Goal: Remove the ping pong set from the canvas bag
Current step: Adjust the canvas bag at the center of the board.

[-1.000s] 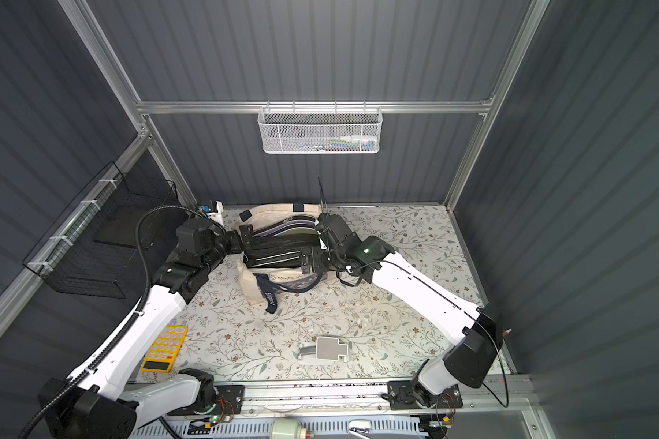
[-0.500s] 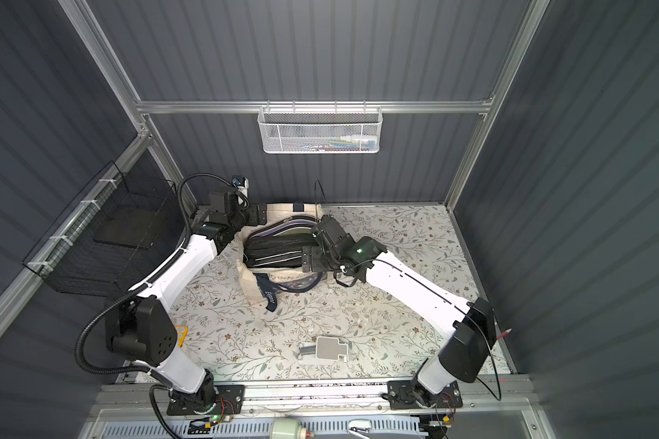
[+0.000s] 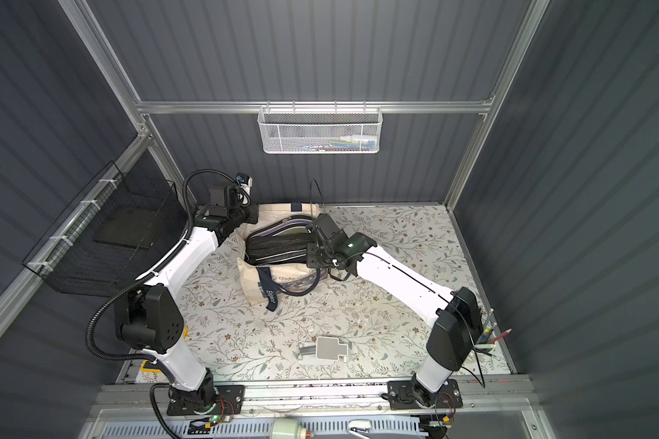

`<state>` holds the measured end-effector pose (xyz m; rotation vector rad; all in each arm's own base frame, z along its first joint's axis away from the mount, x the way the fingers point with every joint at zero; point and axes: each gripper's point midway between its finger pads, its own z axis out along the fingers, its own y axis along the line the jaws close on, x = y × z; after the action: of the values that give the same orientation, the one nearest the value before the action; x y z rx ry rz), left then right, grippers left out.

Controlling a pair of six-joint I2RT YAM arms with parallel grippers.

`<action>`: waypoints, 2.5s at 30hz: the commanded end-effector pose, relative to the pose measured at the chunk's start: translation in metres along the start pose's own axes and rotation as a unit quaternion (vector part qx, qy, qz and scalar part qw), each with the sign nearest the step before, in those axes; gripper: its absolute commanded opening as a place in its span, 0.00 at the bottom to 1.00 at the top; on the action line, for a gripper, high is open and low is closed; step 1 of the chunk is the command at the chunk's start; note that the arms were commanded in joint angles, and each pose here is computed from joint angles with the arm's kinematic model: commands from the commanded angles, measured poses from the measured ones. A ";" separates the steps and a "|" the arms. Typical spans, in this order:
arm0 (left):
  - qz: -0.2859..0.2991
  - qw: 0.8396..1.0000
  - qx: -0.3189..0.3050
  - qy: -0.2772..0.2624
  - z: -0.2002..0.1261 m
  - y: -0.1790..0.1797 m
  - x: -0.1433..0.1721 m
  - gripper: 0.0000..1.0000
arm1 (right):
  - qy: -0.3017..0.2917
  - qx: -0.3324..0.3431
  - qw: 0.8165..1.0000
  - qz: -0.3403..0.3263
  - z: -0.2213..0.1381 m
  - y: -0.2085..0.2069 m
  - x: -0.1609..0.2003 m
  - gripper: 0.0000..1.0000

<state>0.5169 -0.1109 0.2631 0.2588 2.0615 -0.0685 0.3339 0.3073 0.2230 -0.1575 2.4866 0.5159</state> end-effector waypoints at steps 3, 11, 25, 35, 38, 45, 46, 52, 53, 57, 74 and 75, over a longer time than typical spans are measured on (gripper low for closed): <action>-0.038 0.998 -0.048 0.036 -0.030 0.019 0.026 0.00 | -0.010 0.031 0.999 0.013 0.013 -0.033 -0.027 0.02; -0.105 0.992 -0.037 0.054 -0.087 0.012 0.073 0.00 | -0.025 0.014 1.000 -0.012 0.052 -0.032 -0.087 0.08; -0.171 0.966 0.195 0.002 -0.130 -0.077 0.080 0.03 | -0.084 -0.036 0.994 -0.062 0.021 0.010 -0.133 0.95; -0.113 0.992 0.023 -0.043 -0.117 -0.018 0.036 0.99 | -0.058 -0.025 0.997 -0.044 -0.041 0.011 -0.054 0.99; -0.104 0.992 0.005 -0.065 -0.109 -0.011 0.010 1.00 | -0.042 -0.022 0.998 -0.032 -0.043 0.014 -0.031 0.99; -0.065 0.992 0.042 -0.098 -0.070 -0.024 -0.044 0.99 | -0.018 -0.024 0.999 -0.012 -0.035 0.018 -0.004 0.97; -0.056 0.991 0.051 -0.106 -0.066 -0.026 -0.055 1.00 | -0.017 -0.026 0.999 -0.010 -0.035 0.019 -0.004 0.97; -0.005 0.988 0.126 -0.090 -0.010 -0.055 -0.066 0.99 | -0.020 -0.039 0.999 0.004 -0.032 0.023 -0.003 0.95; 0.002 0.987 0.137 -0.086 -0.002 -0.059 -0.067 0.99 | -0.018 -0.040 0.999 0.006 -0.031 0.024 -0.002 0.95; 0.021 0.984 0.168 -0.054 0.023 -0.071 -0.060 0.99 | -0.010 -0.049 0.999 0.010 -0.027 0.028 0.000 0.95; 0.030 0.989 0.143 0.004 0.054 -0.053 -0.019 0.00 | 0.019 -0.049 0.998 0.024 0.007 0.027 0.010 0.69; 0.027 0.990 0.136 0.003 0.054 -0.049 -0.020 0.00 | 0.020 -0.047 0.998 0.025 0.012 0.027 0.010 0.62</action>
<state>0.5562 -0.1850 0.2550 0.5105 2.0338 -0.3581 0.3215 0.3325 0.2343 -0.1590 2.4774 0.6608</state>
